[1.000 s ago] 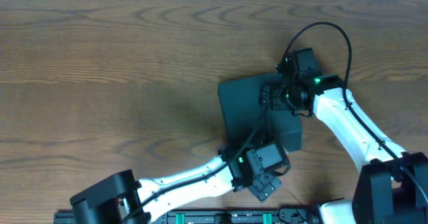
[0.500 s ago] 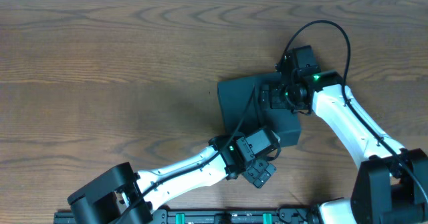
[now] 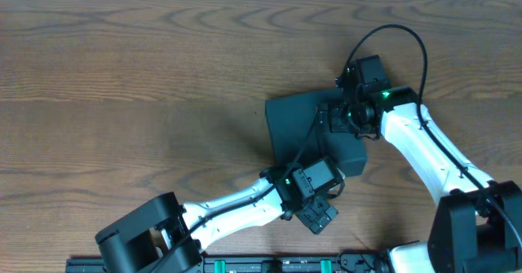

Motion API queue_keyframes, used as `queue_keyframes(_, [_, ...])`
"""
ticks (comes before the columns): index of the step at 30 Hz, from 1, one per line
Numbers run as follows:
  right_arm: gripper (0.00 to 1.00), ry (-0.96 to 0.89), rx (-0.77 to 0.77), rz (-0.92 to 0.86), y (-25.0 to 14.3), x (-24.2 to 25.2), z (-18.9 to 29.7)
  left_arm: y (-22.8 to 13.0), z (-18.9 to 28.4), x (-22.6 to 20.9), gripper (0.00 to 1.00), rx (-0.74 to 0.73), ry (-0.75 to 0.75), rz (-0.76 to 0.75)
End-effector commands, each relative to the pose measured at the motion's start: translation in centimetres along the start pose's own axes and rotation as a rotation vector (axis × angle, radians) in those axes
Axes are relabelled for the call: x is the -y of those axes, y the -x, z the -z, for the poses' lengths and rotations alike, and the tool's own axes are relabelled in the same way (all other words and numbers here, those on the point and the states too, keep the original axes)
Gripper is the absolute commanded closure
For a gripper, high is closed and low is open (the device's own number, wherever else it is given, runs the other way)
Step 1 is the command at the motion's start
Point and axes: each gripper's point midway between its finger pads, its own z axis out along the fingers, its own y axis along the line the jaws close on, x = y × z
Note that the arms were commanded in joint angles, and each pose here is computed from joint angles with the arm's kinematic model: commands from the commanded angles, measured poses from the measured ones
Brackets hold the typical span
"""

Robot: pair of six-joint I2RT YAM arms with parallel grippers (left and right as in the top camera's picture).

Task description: Pack container

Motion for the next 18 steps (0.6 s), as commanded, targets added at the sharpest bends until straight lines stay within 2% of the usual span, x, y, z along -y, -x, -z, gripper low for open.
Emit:
queue_keyframes(1, [0.01,-0.021,-0.101,0.0,-2.5,0.3,-2.1,0.5,-0.9,-2.6,0.05,0.022,0.099,-0.006])
queue_keyframes(11, [0.01,-0.021,-0.1,0.0,-2.5,0.3,-2.1,0.9,-2.3,-6.3,0.05,0.026,0.224,-0.04])
queue_keyframes(18, [0.01,-0.019,-0.09,0.001,-2.3,0.3,-2.1,2.5,-1.6,-8.4,0.05,0.087,0.336,-0.075])
